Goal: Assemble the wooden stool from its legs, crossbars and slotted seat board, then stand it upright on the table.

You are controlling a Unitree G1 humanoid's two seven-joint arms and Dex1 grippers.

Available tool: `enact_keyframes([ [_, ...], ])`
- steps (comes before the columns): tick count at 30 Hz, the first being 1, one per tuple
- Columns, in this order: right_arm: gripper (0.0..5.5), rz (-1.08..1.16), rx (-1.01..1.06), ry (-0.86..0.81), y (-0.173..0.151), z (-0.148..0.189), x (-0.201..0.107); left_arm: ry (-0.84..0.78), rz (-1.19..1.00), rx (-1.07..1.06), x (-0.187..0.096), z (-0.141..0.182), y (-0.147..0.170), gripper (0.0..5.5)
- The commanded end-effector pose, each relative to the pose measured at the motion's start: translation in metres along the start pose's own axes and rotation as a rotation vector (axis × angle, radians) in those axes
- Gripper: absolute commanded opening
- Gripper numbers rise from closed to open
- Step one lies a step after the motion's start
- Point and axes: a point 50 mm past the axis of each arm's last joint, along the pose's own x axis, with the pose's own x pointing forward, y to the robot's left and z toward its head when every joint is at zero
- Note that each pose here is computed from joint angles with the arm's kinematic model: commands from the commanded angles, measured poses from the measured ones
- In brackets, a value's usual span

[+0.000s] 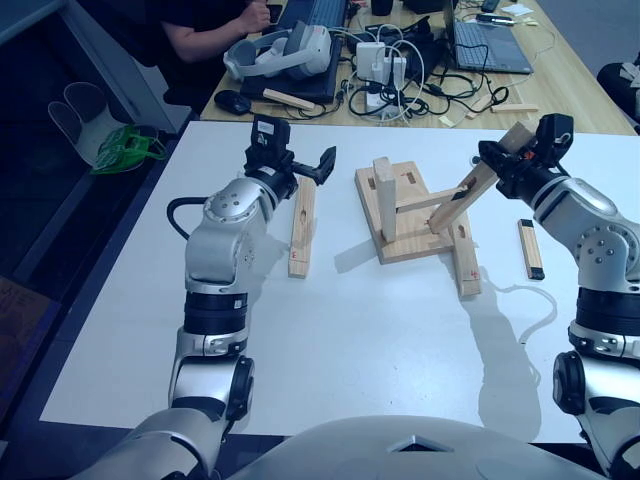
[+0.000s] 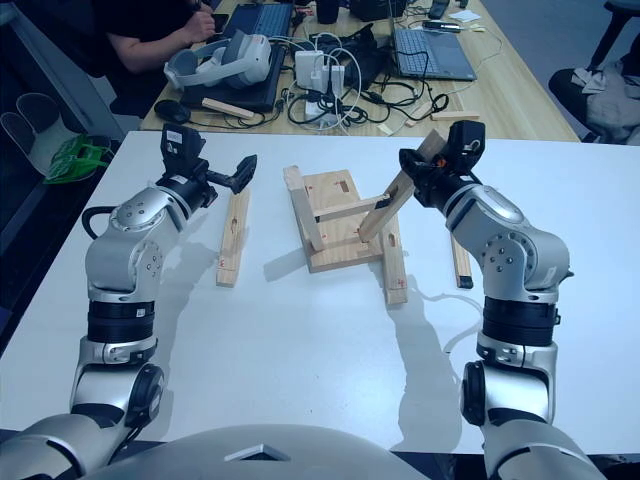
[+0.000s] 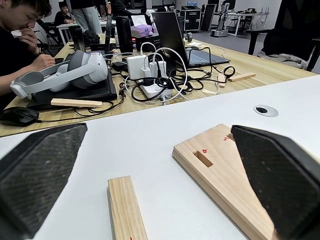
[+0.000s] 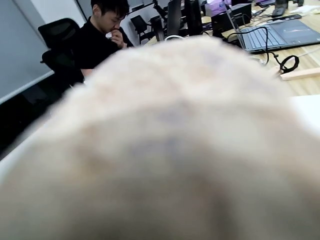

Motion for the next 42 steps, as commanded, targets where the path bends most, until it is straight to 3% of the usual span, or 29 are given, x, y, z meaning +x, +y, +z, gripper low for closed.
enact_keyframes([
  [1, 1.0, -0.073, -0.053, 0.192, -0.014, -0.033, -0.002, -0.007, -0.001, 0.005, 0.0, 0.001, -0.002, 5.4],
  [11, 1.0, 0.034, 0.161, 0.193, -0.031, -0.046, -0.003, -0.024, -0.008, 0.001, 0.001, 0.002, -0.007, 5.4],
  [16, 1.0, 0.053, 0.066, 0.214, -0.035, -0.044, -0.004, -0.035, -0.009, -0.008, 0.004, 0.001, -0.011, 5.4],
  [20, 1.0, -0.025, -0.142, 0.245, -0.035, -0.04, 0.0, -0.039, -0.009, -0.012, 0.004, 0.001, -0.012, 5.4],
  [25, 2.11, -0.06, -0.404, 0.405, -0.028, -0.053, 0.001, -0.04, -0.007, -0.016, 0.004, 0.001, -0.013, 5.4],
  [30, 2.93, -0.053, -0.471, 0.48, -0.025, -0.058, 0.001, -0.042, -0.004, -0.018, 0.004, 0.001, -0.013, 5.4],
  [33, 3.37, -0.024, -0.427, 0.394, -0.017, -0.05, 0.004, -0.042, 0.003, -0.019, 0.002, 0.001, -0.012, 5.4],
  [36, 3.37, -0.056, -0.353, 0.117, -0.005, -0.019, 0.01, -0.059, 0.006, -0.032, 0.001, 0.003, -0.011, 5.4],
  [42, 3.37, -0.108, -0.526, -0.259, 0.02, 0.034, 0.006, -0.085, -0.009, -0.034, 0.0, 0.005, -0.012, 5.4],
])
